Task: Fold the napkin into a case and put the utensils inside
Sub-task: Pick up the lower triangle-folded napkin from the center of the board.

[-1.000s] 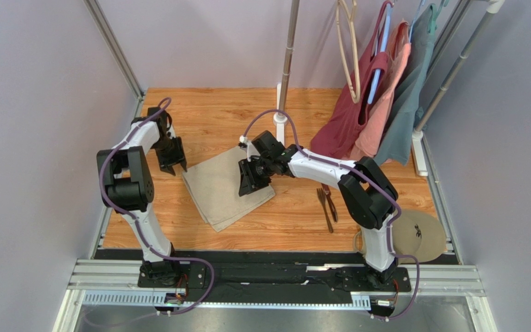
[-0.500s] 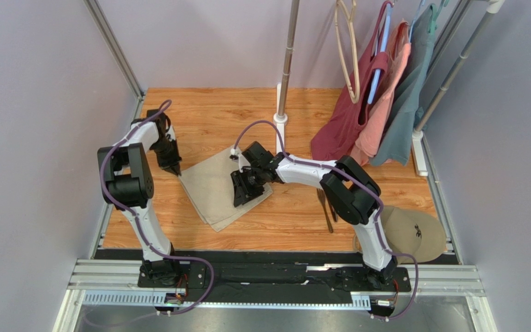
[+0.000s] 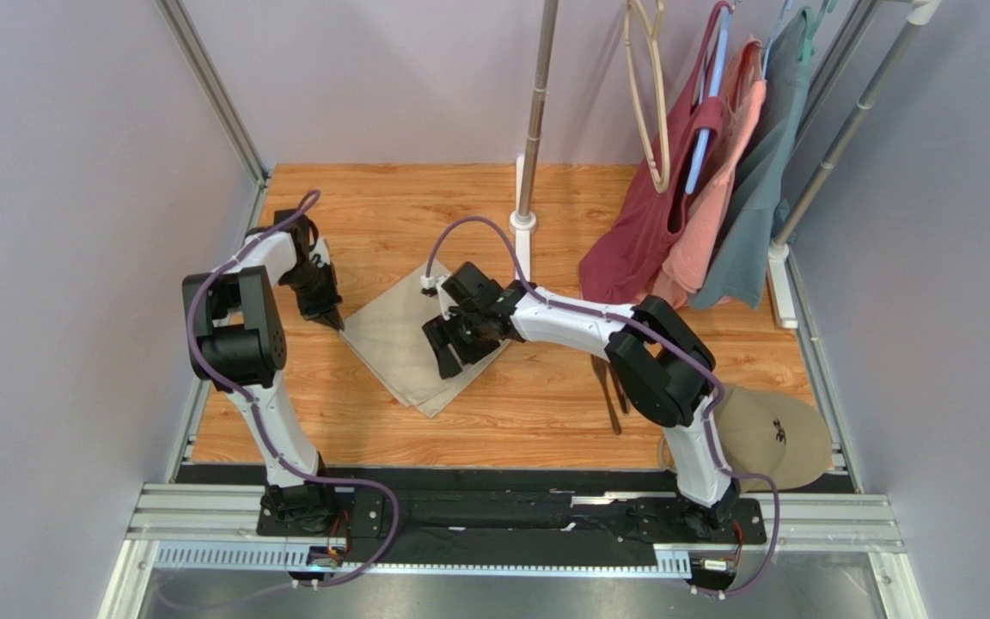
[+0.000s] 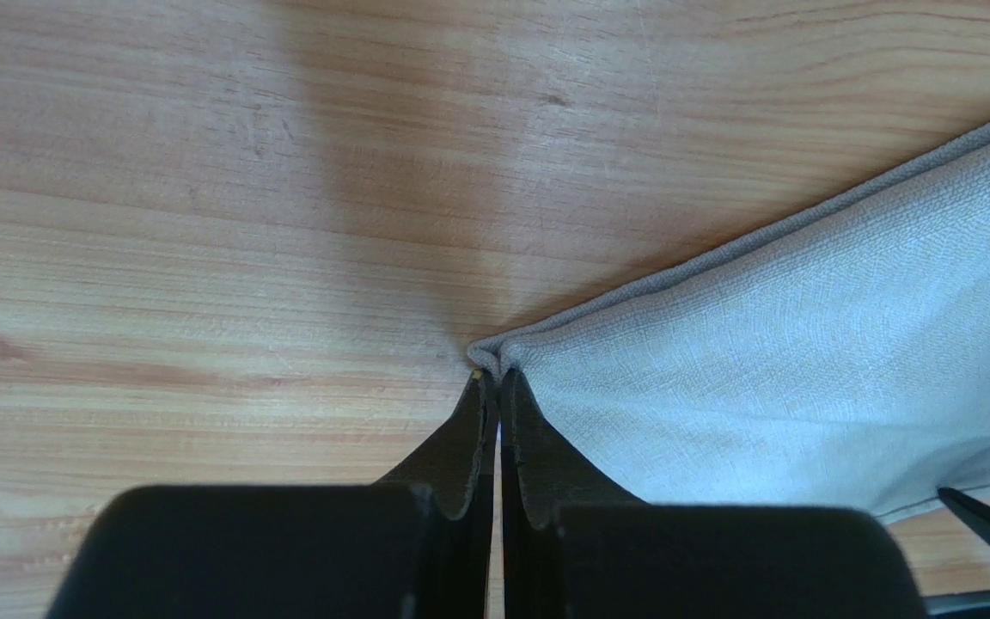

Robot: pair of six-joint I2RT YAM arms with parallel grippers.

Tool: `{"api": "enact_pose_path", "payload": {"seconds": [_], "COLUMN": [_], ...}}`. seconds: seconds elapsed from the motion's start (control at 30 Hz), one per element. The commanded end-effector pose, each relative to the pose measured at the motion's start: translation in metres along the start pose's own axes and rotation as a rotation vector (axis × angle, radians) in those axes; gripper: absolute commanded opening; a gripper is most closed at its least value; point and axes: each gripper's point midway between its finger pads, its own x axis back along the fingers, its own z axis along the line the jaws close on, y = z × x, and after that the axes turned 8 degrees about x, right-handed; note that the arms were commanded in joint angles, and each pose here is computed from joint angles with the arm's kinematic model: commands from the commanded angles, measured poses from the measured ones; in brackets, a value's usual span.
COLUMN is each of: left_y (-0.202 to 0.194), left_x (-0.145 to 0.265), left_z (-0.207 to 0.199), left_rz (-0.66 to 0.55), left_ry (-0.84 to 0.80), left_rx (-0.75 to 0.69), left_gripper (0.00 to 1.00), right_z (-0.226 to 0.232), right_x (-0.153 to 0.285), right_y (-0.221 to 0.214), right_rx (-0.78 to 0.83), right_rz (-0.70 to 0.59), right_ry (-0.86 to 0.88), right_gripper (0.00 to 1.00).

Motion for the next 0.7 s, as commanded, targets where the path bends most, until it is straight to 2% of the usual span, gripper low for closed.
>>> {"api": "enact_pose_path", "payload": {"seconds": [0.0, 0.2, 0.23, 0.43, 0.67], "left_y": [0.006, 0.006, 0.006, 0.004, 0.002], "left_x": [0.004, 0.002, 0.002, 0.0, -0.001], "left_z": [-0.006, -0.007, -0.008, -0.014, -0.014], "left_rz": [-0.034, -0.022, -0.014, 0.009, 0.014], "left_ry": [-0.041, -0.032, -0.037, -0.06, -0.06], "left_rx": [0.021, 0.076, 0.08, 0.097, 0.108], "left_gripper": [0.0, 0.0, 0.0, 0.0, 0.0], "right_z": [0.041, 0.084, 0.082, 0.093, 0.084], "right_x": [0.019, -0.003, -0.016, -0.028, -0.04], "right_y": [0.029, 0.048, 0.042, 0.05, 0.019], "right_rx": [0.202, 0.423, 0.46, 0.474, 0.476], "right_rz": [-0.06, -0.04, -0.004, 0.011, 0.086], "right_ry": [0.0, -0.071, -0.08, -0.103, -0.156], "right_gripper": [0.69, 0.81, 0.81, 0.81, 0.73]}}
